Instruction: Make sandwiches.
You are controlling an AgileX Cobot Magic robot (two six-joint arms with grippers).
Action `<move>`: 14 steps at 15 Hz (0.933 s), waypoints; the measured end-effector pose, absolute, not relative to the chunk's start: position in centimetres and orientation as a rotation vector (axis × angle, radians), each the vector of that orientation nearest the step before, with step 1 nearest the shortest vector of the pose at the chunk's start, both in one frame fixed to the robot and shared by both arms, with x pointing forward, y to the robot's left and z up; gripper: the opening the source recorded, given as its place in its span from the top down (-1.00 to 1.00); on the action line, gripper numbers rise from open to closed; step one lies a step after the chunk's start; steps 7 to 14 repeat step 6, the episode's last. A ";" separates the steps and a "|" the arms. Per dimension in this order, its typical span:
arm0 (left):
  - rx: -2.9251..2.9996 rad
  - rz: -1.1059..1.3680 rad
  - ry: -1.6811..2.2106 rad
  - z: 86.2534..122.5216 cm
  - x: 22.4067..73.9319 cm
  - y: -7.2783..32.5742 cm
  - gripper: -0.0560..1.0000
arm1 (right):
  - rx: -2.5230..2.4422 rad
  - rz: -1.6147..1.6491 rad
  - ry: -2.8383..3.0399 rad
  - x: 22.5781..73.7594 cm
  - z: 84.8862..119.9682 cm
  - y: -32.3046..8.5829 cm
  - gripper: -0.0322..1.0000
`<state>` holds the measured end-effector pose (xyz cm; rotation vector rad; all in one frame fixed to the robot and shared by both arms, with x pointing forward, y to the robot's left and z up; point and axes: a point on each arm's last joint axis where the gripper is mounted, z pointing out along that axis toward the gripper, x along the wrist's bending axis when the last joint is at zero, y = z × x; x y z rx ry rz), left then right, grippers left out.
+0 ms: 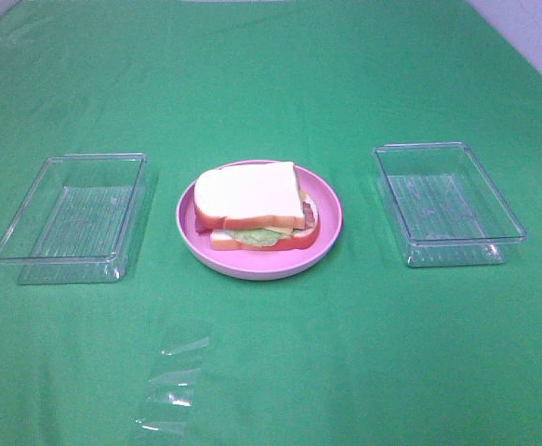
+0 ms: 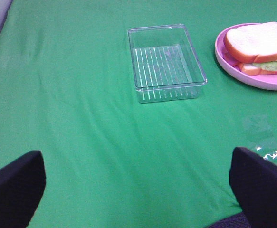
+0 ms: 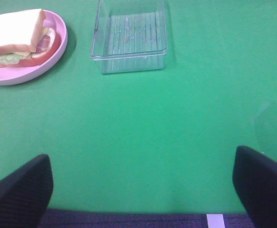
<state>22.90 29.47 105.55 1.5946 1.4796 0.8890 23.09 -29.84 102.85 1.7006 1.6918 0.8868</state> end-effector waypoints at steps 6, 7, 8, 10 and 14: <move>1.589 0.892 1.478 105.6 22.9 29.5 -0.95 | 1.701 0.887 1.692 23.1 102.8 -29.8 -0.97; 1.589 0.892 1.478 105.6 22.9 29.5 -0.95 | 1.701 0.887 1.692 23.1 102.8 -29.8 -0.97; 1.589 0.892 1.478 105.6 22.9 29.5 -0.95 | 1.701 0.887 1.692 23.1 102.8 -29.8 -0.97; 1.589 0.892 1.478 105.6 22.9 29.5 -0.95 | 1.701 0.887 1.692 23.1 102.8 -29.8 -0.97; 1.589 0.892 1.478 105.6 22.9 29.5 -0.95 | 1.701 0.887 1.692 23.1 102.8 -29.8 -0.97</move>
